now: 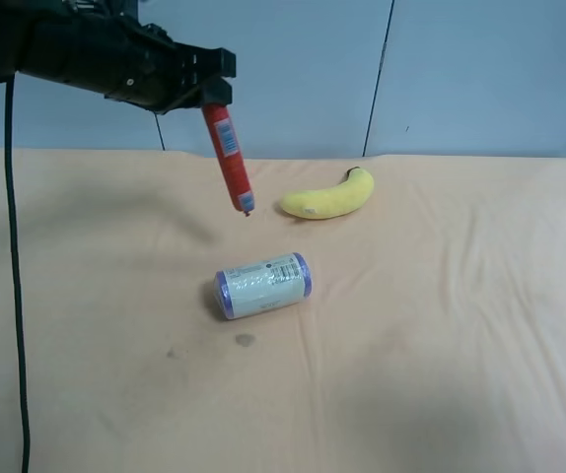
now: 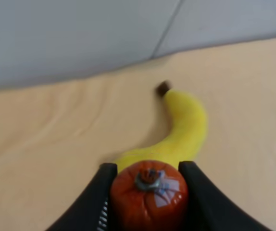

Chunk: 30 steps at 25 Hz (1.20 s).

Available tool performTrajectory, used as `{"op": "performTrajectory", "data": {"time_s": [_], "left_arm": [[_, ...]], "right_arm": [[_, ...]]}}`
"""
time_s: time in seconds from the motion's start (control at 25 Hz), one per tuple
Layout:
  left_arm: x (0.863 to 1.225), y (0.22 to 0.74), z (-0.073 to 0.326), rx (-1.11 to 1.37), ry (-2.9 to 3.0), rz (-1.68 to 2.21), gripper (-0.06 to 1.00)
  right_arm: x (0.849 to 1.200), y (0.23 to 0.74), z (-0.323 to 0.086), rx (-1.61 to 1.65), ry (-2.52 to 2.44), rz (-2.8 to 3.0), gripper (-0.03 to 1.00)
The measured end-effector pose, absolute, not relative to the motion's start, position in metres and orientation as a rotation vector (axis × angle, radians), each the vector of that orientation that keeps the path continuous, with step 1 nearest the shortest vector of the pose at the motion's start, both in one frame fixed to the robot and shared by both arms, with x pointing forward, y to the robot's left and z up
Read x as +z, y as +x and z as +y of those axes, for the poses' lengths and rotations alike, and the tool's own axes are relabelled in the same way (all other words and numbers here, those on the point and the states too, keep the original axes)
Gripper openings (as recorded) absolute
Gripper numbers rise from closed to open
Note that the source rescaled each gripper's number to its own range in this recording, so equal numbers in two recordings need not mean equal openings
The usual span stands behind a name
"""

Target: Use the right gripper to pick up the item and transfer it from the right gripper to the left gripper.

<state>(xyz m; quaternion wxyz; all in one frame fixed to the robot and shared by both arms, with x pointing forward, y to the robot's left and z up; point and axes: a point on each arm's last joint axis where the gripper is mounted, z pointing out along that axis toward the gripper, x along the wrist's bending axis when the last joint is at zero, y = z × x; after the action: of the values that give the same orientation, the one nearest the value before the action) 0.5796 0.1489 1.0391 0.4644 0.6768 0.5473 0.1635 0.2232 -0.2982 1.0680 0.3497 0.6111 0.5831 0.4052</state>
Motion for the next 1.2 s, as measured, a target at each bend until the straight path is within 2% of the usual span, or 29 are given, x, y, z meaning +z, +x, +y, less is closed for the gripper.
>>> {"op": "performTrajectory", "data": {"time_s": [0.56,0.88,1.2], "left_arm": [[1.004,0.582,0.22,0.275,1.855,1.611,0.0],[0.962,0.595,0.227,0.263,1.988,1.746,0.0],[0.954,0.619,0.216,0.313,1.96,1.713,0.0]], "right_arm": [[1.068,0.223,-0.298,1.053,1.584,1.512,1.0],[1.068,0.223,-0.298,1.052,1.584,1.512,1.0],[1.068,0.223,-0.298,1.052,1.584,1.512,1.0]]}}
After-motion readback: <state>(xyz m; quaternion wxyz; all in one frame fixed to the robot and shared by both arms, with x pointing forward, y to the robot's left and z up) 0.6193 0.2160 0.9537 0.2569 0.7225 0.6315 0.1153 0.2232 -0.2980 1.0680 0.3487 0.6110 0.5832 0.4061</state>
